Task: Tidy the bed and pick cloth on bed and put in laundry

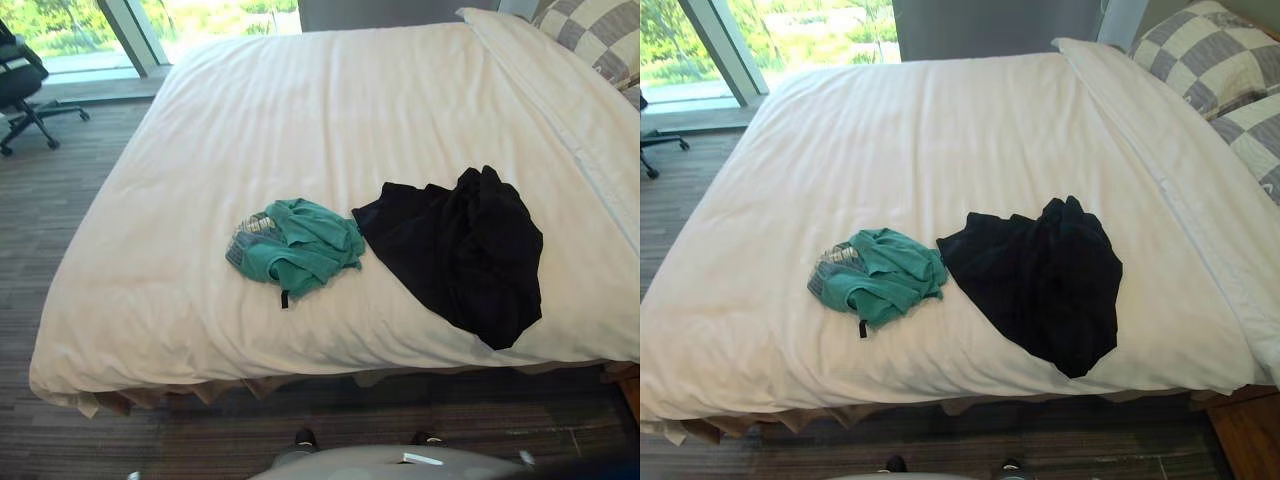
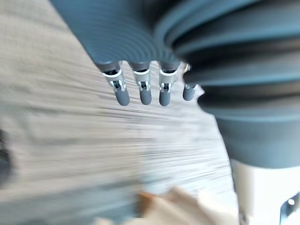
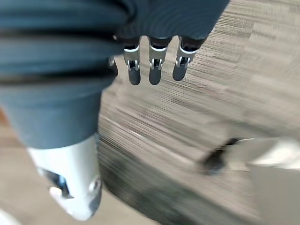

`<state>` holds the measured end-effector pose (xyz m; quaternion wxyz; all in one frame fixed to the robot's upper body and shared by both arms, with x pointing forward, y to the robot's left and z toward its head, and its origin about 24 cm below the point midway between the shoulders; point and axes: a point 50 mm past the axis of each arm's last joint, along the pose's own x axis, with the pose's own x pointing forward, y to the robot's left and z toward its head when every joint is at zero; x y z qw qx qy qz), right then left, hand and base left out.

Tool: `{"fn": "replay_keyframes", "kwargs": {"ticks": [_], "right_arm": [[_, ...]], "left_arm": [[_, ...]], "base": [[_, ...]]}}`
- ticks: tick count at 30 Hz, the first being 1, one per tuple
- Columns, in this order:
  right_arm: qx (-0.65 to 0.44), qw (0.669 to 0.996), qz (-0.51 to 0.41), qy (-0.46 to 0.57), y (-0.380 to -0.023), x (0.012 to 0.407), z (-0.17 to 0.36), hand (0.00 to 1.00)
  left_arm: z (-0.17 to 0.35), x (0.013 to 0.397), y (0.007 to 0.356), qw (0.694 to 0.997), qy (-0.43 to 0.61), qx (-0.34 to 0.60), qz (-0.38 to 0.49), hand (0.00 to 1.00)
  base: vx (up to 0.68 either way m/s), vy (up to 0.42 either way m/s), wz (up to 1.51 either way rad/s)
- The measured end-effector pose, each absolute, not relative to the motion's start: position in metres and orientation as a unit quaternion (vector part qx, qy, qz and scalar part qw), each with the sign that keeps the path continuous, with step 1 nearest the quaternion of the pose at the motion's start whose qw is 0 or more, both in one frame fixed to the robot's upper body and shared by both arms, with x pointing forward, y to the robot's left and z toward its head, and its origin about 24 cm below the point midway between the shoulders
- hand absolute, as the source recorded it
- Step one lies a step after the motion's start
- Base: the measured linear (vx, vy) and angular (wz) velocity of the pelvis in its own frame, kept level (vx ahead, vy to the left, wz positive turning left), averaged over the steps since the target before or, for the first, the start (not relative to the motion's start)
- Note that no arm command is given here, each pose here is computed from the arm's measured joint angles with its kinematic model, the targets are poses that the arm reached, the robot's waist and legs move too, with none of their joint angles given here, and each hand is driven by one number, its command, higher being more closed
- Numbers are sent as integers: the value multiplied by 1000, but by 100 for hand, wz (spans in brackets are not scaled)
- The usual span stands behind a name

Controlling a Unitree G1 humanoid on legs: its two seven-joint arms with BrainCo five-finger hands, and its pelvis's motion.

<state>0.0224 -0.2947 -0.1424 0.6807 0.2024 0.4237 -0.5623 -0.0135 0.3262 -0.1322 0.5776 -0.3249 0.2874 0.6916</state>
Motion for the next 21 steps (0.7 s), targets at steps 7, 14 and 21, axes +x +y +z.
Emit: {"fn": "replay_keyframes", "kwargs": {"ticks": [7,14,21], "right_arm": [[56,743,-620,248,-362,70,-65,0],[-43,781,-598,176,-383,109,-21,0],[-145,835,-518,115,-375,150,14,0]], "left_arm": [[-26,77,405,755,104,-112,637,0],[61,144,419,805,-39,27,592,0],[100,188,404,857,-89,120,493,0]], "base": [[23,0,1],[29,3,-4],[-14,5,-16]]}}
